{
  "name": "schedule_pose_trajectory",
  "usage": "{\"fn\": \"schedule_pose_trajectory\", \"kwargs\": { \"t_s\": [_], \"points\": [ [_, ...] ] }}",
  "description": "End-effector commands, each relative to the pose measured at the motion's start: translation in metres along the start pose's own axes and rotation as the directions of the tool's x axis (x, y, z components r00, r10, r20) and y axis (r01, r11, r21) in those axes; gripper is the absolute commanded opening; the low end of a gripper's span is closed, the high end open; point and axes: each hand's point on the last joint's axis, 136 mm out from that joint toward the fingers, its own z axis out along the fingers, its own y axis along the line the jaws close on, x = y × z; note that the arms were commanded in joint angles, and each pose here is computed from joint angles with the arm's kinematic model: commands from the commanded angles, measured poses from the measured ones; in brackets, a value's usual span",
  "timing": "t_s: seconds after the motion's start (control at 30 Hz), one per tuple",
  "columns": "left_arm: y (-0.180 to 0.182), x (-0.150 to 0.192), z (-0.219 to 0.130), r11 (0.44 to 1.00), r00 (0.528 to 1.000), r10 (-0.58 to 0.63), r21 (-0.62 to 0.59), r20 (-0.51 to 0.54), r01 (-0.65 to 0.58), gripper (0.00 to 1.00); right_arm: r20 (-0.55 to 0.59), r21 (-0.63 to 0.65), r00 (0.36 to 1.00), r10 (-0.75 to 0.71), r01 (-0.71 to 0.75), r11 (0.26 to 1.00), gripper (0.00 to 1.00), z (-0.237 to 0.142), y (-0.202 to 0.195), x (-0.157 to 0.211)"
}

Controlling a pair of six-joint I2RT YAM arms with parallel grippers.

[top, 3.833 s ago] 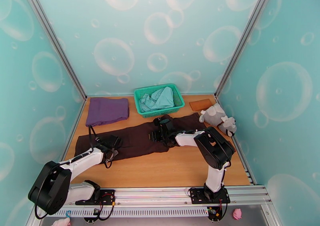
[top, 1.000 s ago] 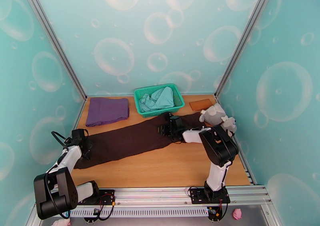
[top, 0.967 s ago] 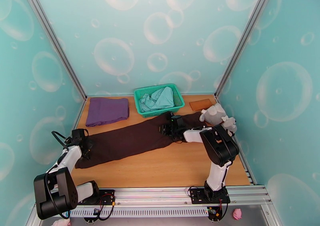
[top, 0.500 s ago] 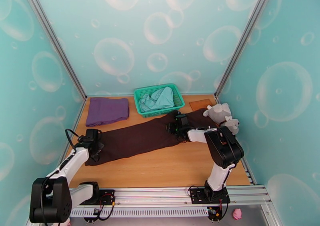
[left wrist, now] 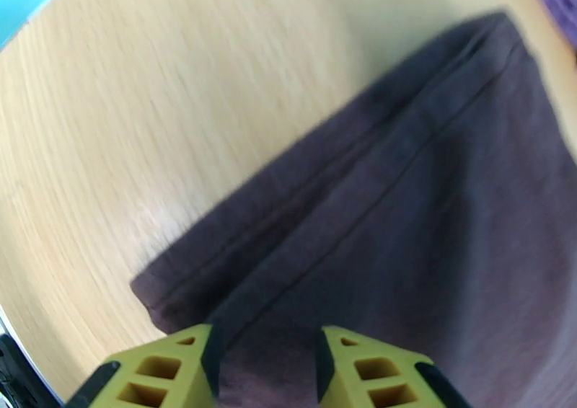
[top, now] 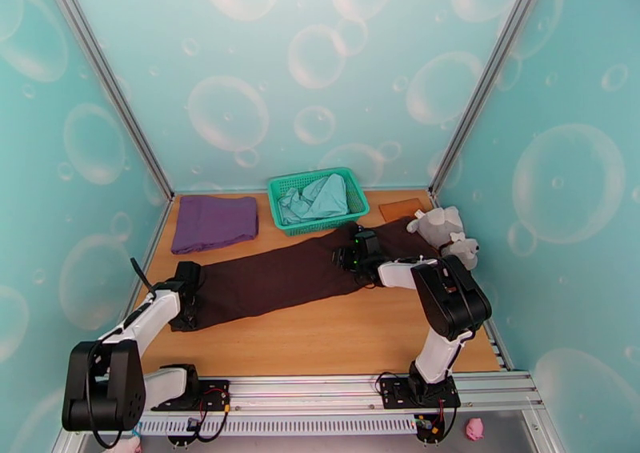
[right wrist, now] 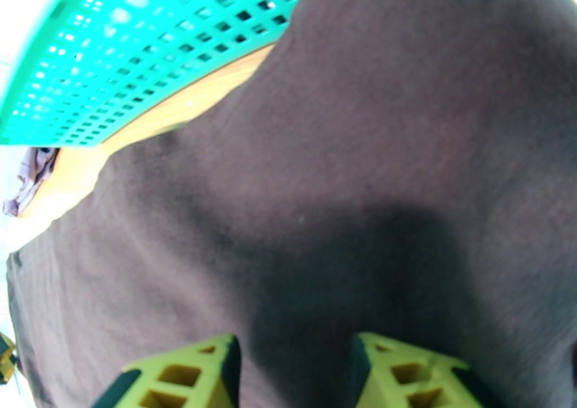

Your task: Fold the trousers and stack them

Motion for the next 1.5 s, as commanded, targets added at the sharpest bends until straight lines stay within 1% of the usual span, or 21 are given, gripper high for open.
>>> {"fn": "schedule_pose_trajectory", "kwargs": {
  "t_s": [0.0, 0.13, 0.17, 0.27, 0.4, 0.5, 0.53, 0.67, 0.7, 0.73, 0.93, 1.1, 1.2, 1.23, 1.3, 1.33, 1.4, 1.47],
  "points": [
    [-0.006, 0.006, 0.003, 1.0, 0.999, 0.03, -0.002, -0.037, -0.031, 0.4, -0.109, 0.012, 0.992, 0.058, -0.057, 0.998, 0.46, 0.005, -0.01, 0.034],
    [-0.008, 0.005, 0.005, 0.999, 0.999, 0.035, -0.01, -0.03, -0.035, 0.39, -0.116, 0.008, 0.992, 0.058, -0.058, 0.998, 0.47, 0.007, -0.01, 0.036],
    [-0.006, 0.005, 0.006, 0.999, 0.999, 0.04, -0.017, -0.027, -0.04, 0.37, -0.12, 0.007, 0.991, 0.058, -0.058, 0.998, 0.47, 0.007, -0.01, 0.037],
    [-0.004, 0.004, 0.003, 0.999, 0.999, 0.038, -0.012, -0.015, -0.038, 0.2, -0.12, 0.007, 0.991, 0.058, -0.057, 0.998, 0.47, 0.008, -0.01, 0.037],
    [0.001, 0.0, -0.003, 0.999, 1.0, 0.031, -0.021, 0.005, -0.031, 0.18, -0.127, 0.006, 0.99, 0.056, -0.056, 0.998, 0.47, 0.009, -0.01, 0.039],
    [0.005, -0.004, -0.007, 0.999, 0.999, 0.026, -0.032, 0.025, -0.025, 0.06, -0.126, 0.005, 0.991, 0.054, -0.054, 0.999, 0.47, 0.009, -0.009, 0.038],
    [0.005, -0.005, -0.008, 0.999, 0.999, 0.021, -0.028, 0.027, -0.02, 0.04, -0.124, 0.004, 0.991, 0.052, -0.052, 0.999, 0.47, 0.008, -0.009, 0.037],
    [0.003, -0.009, -0.016, 1.0, 0.999, 0.012, -0.015, 0.032, -0.011, 0.06, -0.119, 0.005, 0.992, 0.049, -0.049, 0.999, 0.47, 0.007, -0.009, 0.036],
    [0.004, -0.011, -0.018, 1.0, 0.999, 0.011, -0.019, 0.042, -0.01, 0.04, -0.119, 0.004, 0.992, 0.049, -0.049, 0.999, 0.47, 0.006, -0.008, 0.036],
    [0.005, -0.014, -0.019, 1.0, 0.999, 0.005, -0.024, 0.053, -0.004, 0.0, -0.118, 0.002, 0.992, 0.049, -0.049, 0.999, 0.47, 0.006, -0.008, 0.035],
    [0.003, -0.024, -0.021, 1.0, 0.997, -0.014, 0.012, 0.079, 0.013, 0.0, -0.117, -0.001, 0.992, 0.047, -0.048, 0.999, 0.47, 0.005, -0.007, 0.035],
    [0.019, -0.049, -0.03, 0.995, 0.984, -0.061, -0.062, 0.167, 0.072, 0.0, -0.116, 0.008, 0.992, 0.048, -0.048, 0.999, 0.47, 0.004, -0.011, 0.035],
    [0.028, -0.063, -0.038, 0.987, 0.973, -0.049, -0.138, 0.225, 0.082, 0.0, -0.116, 0.01, 0.992, 0.055, -0.054, 0.998, 0.47, 0.004, -0.013, 0.035],
    [0.03, -0.065, -0.038, 0.985, 0.972, -0.041, -0.154, 0.231, 0.078, 0.0, -0.117, 0.008, 0.992, 0.055, -0.054, 0.998, 0.47, 0.004, -0.012, 0.035],
    [0.028, -0.06, -0.034, 0.987, 0.977, -0.027, -0.152, 0.21, 0.06, 0.0, -0.114, 0.006, 0.992, 0.055, -0.055, 0.998, 0.47, 0.003, -0.012, 0.034],
    [0.025, -0.057, -0.031, 0.989, 0.98, -0.02, -0.143, 0.199, 0.049, 0.07, -0.114, 0.005, 0.992, 0.054, -0.054, 0.999, 0.47, 0.003, -0.012, 0.034],
    [0.021, -0.055, -0.029, 0.991, 0.981, -0.021, -0.124, 0.192, 0.046, 0.26, -0.114, 0.0, 0.992, 0.053, -0.053, 0.999, 0.47, 0.003, -0.01, 0.034],
    [0.018, -0.063, -0.033, 0.995, 0.972, -0.016, -0.097, 0.235, 0.04, 0.35, -0.11, -0.023, 0.993, 0.043, -0.045, 0.999, 0.48, 0.001, -0.005, 0.033]
  ]
}}
